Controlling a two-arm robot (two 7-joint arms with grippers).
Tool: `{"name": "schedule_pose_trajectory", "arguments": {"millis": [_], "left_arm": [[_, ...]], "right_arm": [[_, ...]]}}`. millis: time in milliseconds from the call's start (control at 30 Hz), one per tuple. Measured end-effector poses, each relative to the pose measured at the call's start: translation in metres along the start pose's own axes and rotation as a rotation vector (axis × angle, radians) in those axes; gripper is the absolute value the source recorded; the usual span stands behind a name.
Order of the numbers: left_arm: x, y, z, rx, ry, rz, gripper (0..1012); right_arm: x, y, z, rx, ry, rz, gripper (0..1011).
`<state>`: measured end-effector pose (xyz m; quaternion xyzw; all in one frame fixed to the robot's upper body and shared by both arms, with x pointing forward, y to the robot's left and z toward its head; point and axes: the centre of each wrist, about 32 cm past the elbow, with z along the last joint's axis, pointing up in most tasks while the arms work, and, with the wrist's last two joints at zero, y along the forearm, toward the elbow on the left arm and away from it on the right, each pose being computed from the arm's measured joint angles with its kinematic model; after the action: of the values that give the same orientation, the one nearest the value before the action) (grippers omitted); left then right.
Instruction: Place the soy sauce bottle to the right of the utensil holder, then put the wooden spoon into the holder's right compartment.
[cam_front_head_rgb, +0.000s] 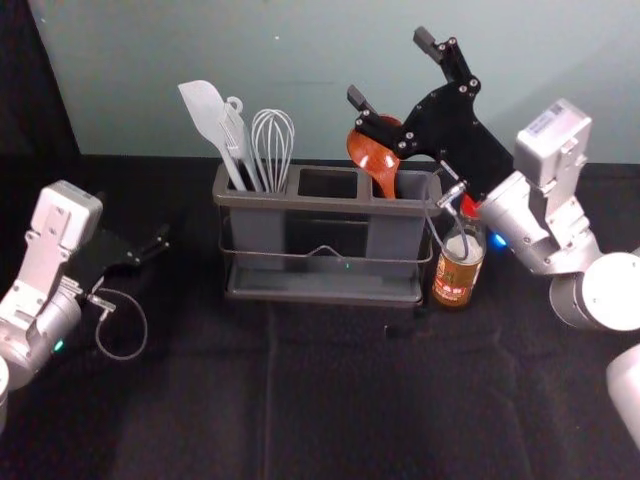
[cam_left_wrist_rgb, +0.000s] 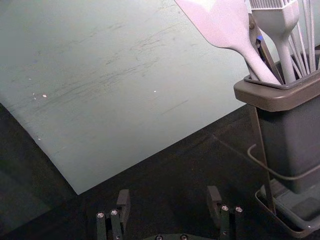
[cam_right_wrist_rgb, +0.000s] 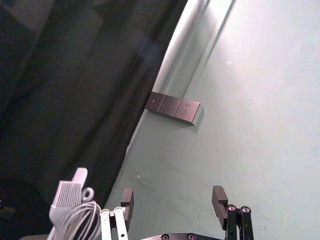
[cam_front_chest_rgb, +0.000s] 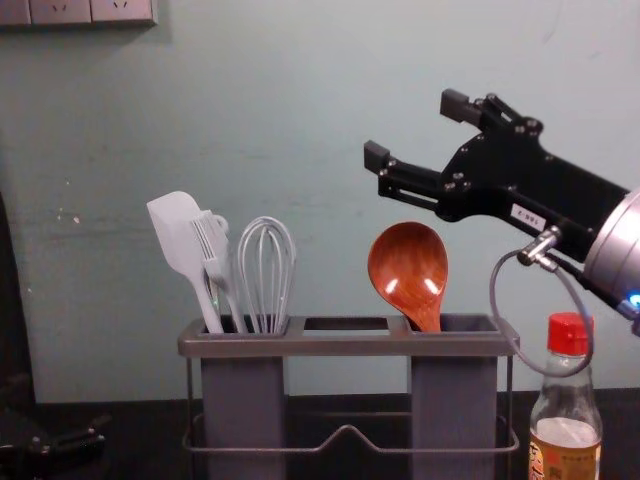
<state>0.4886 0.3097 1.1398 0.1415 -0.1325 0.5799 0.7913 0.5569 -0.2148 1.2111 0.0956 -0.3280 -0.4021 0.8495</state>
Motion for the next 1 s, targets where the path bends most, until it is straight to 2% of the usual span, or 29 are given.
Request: {"name": "schedule_pose_trajectory", "arguments": {"millis": [267, 433, 533, 700, 867, 933, 1000], "left_arm": [[0.0000, 0.0000, 0.0000, 0.000, 0.000, 0.000, 1005], [0.0000, 0.0000, 0.0000, 0.000, 0.000, 0.000, 1005], [0.0000, 0.0000, 0.0000, 0.000, 0.000, 0.000, 1005], [0.0000, 0.0000, 0.0000, 0.000, 0.000, 0.000, 1005], [0.0000, 0.0000, 0.0000, 0.000, 0.000, 0.000, 1005], [0.0000, 0.0000, 0.0000, 0.000, 0.000, 0.000, 1005], [0.0000, 0.0000, 0.0000, 0.000, 0.000, 0.000, 1005]], "right_arm": [[-0.005, -0.020, 0.015, 0.008, -0.009, -0.017, 1002], [-0.009, -0.038, 0.024, 0.006, -0.015, -0.041, 1002], [-0.010, -0.050, 0.028, -0.008, -0.039, -0.071, 1003], [-0.007, -0.066, 0.031, -0.053, -0.103, -0.158, 1003], [0.000, -0.081, 0.027, -0.117, -0.168, -0.315, 1003], [0.002, -0.083, 0.026, -0.126, -0.175, -0.332, 1002], [0.004, -0.089, 0.022, -0.163, -0.189, -0.375, 1002]]}}
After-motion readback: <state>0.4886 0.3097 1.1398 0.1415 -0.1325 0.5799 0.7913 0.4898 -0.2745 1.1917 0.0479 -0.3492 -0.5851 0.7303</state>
